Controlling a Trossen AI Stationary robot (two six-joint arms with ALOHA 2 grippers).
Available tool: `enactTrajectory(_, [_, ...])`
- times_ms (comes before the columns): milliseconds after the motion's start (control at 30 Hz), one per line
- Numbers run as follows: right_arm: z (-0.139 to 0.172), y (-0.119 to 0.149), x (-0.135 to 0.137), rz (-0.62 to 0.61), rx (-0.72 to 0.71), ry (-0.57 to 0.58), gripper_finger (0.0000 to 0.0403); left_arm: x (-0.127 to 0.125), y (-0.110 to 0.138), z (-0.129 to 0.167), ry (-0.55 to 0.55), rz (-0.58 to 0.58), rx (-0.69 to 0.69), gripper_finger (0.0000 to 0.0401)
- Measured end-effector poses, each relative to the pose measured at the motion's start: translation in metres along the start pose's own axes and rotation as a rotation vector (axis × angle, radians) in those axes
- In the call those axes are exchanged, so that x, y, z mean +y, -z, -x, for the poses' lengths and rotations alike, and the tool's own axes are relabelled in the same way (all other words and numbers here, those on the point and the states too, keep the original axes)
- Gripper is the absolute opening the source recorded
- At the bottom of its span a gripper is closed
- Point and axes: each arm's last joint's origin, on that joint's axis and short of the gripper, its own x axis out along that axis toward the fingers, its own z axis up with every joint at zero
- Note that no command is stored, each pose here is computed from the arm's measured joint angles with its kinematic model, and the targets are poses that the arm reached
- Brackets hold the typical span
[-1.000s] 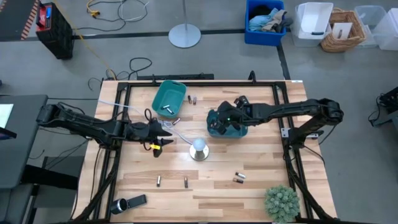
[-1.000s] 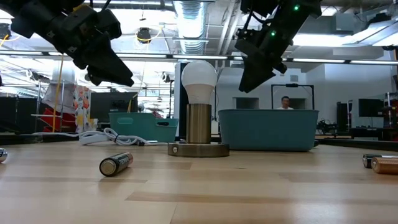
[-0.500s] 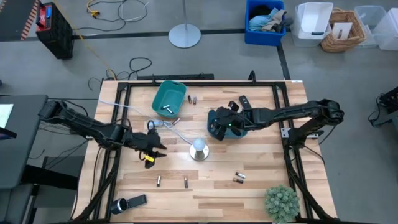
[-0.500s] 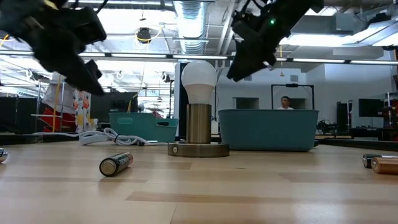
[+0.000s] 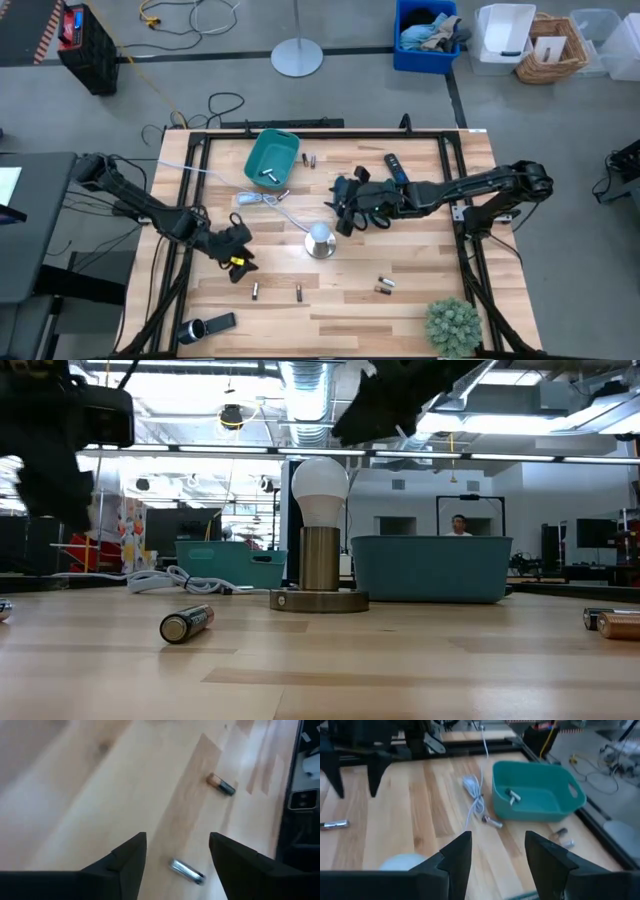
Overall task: Sort batteries
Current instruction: Put the silver battery into the green bin
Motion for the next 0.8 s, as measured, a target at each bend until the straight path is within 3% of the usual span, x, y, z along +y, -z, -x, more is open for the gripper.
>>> enactTrajectory(100, [0.001, -0.002, 0.002, 0.021, -0.025, -0.006, 0.0198, -0.010, 0.004, -0.005, -0.024, 0.086, 0.042, 0.0219])
enactTrajectory(333, [0.003, -0.006, 0.011, 0.061, -0.077, -0.033, 0.0198, -0.031, 0.009, -0.024, -0.243, 0.219, 0.174, 0.0219])
enactTrajectory(467, [0.003, -0.008, 0.012, 0.068, -0.100, -0.036, 0.0198, -0.051, 0.006, -0.038, -0.336, 0.254, 0.218, 0.0219])
enactTrajectory(633, [0.004, -0.007, 0.013, 0.079, -0.091, -0.040, 0.0198, -0.076, 0.000, -0.054, -0.370, 0.273, 0.229, 0.0219])
enactTrajectory(800, [0.008, -0.003, 0.023, 0.094, -0.071, -0.067, 0.0198, -0.085, 0.004, -0.067, -0.469, 0.305, 0.279, 0.0219])
